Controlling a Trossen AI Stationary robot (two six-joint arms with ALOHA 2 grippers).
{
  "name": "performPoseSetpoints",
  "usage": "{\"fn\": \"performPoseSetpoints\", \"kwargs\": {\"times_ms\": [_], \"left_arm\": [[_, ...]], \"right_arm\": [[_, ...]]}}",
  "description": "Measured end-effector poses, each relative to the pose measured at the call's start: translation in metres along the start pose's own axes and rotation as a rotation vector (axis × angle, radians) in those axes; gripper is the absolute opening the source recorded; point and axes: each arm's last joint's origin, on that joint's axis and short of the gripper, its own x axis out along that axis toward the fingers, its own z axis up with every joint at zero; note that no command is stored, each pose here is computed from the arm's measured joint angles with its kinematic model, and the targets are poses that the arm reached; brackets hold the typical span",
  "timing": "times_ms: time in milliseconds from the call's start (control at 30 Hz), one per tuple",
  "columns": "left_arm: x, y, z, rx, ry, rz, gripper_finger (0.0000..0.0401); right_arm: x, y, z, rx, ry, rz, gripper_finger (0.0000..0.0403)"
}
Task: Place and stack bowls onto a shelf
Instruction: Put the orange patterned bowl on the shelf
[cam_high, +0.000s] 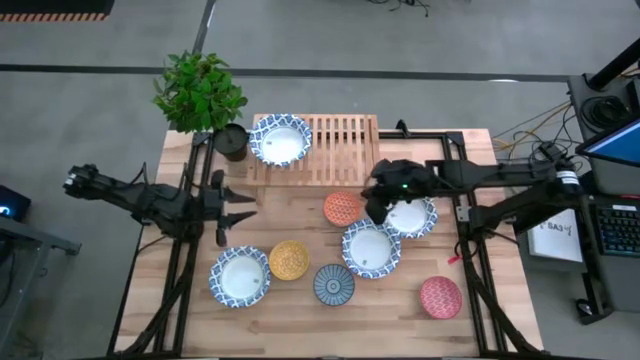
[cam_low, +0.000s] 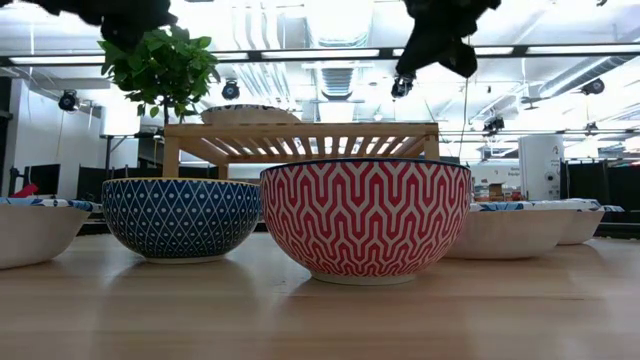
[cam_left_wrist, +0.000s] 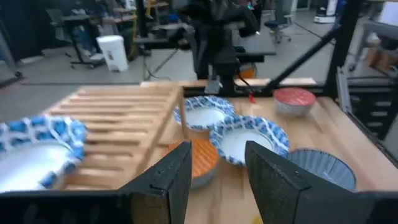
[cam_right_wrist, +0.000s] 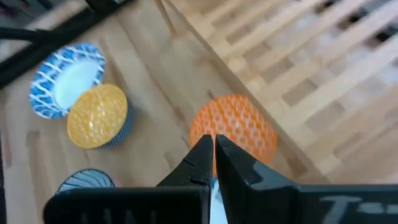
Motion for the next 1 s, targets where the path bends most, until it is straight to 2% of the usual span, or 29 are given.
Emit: {"fn": "performPoseSetpoints", "kwargs": {"times_ms": [133, 433, 733, 1000], "left_arm": [[0.0, 0.0, -0.009, 0.013, 0.018, 0.0, 0.0133], [-0.006, 0.003, 0.0, 0.073, -0.014, 0.001, 0.0133], [-0.006, 0.003, -0.001, 0.169, -0.008, 0.001, 0.0133], [-0.005, 0.003, -0.001, 0.182, 0.001, 0.001, 0.0132]], "right_arm": [[0.001, 0.012, 0.011, 0.047, 0.095, -0.047, 0.0009], [0.014, 0.038, 0.021, 0.134, 0.216, -0.103, 0.0009], [0.051, 0.051, 0.014, 0.199, 0.281, -0.159, 0.0009], [0.09, 0.057, 0.009, 0.198, 0.335, -0.216, 0.0009]]}}
